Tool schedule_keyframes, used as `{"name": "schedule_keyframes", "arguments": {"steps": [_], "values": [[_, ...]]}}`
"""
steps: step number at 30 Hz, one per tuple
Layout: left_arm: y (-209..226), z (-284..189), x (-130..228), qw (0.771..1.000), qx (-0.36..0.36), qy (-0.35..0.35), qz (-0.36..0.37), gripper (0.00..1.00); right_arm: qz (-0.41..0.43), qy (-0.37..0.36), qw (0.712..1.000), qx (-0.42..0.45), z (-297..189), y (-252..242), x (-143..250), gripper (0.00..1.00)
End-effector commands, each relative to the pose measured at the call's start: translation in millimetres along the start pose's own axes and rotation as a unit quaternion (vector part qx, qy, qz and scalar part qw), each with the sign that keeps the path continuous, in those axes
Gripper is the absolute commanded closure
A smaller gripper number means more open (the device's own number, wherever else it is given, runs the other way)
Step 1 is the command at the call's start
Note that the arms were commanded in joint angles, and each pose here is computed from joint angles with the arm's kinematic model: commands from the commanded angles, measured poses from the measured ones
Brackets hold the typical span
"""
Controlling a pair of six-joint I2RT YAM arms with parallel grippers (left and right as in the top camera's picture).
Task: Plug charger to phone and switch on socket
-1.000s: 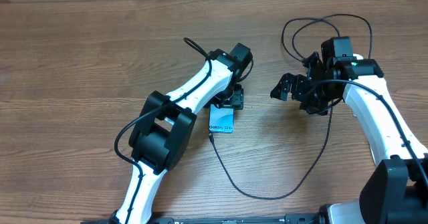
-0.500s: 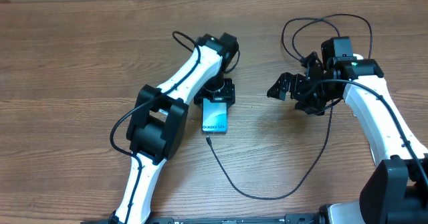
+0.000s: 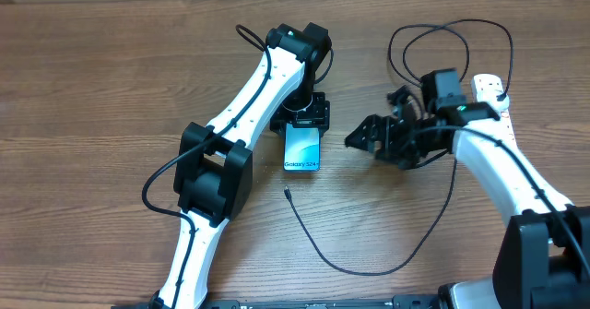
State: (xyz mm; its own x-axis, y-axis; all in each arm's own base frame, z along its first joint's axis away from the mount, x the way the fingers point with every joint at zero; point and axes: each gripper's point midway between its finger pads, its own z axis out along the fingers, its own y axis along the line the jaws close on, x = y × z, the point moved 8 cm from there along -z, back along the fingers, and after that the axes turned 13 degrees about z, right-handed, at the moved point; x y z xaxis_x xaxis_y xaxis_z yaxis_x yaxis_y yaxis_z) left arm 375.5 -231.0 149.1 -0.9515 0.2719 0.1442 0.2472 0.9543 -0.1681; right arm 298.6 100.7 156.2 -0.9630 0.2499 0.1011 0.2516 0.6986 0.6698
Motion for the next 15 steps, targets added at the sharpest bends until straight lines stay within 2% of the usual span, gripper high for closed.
{"name": "schedule_keyframes", "arguments": {"steps": [1,12,15], "values": [[-8,-13,-2,0.999,0.035,-0.013,0.018,0.27,0.011,0.024,0.999,-0.035,19,4,14,0.09],[-16,-14,1,0.997,0.075,-0.002,0.037,0.27,-0.026,0.012,0.996,-0.083,58,32,27,0.18],[-19,-15,2,0.994,0.096,0.002,0.047,0.27,-0.019,0.003,0.995,-0.094,61,42,26,0.27]]}}
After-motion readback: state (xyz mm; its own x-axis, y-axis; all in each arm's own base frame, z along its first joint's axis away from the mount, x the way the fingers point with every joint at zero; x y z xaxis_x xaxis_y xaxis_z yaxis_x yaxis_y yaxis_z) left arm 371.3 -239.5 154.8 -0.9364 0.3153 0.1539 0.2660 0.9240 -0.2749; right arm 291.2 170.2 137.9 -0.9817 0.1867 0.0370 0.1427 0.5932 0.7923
